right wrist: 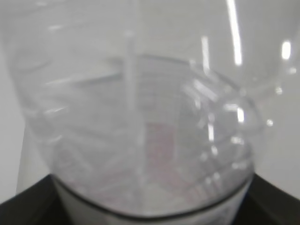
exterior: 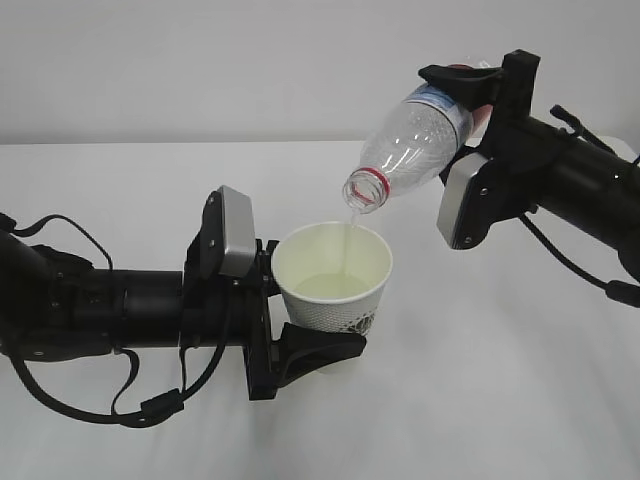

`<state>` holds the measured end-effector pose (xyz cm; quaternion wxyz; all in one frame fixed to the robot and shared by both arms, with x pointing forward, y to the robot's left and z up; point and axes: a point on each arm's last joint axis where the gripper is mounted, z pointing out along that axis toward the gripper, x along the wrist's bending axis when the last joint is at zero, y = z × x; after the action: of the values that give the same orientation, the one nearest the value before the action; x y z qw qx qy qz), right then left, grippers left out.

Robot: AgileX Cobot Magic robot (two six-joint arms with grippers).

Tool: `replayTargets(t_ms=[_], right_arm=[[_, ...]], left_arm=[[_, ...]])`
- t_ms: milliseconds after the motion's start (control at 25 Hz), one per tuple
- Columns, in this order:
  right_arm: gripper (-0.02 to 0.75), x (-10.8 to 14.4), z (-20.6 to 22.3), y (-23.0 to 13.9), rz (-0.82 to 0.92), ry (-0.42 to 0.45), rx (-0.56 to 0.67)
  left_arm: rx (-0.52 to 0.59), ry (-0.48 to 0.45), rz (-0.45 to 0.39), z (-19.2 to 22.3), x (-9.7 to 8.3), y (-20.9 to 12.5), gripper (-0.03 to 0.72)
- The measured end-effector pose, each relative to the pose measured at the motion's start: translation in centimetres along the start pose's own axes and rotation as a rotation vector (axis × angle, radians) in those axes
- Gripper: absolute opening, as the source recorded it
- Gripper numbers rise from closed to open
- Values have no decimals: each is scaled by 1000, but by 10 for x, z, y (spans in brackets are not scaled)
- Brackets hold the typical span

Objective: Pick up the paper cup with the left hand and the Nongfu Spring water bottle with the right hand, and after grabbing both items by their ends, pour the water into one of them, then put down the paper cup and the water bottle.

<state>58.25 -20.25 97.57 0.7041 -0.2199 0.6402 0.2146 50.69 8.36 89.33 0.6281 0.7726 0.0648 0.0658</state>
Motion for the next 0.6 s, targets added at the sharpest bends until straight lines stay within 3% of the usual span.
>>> replayTargets(t_ms=[600], right_arm=[[541, 0, 0, 0, -7, -2, 0]], left_arm=[[0, 0, 0, 0, 0, 0, 599]])
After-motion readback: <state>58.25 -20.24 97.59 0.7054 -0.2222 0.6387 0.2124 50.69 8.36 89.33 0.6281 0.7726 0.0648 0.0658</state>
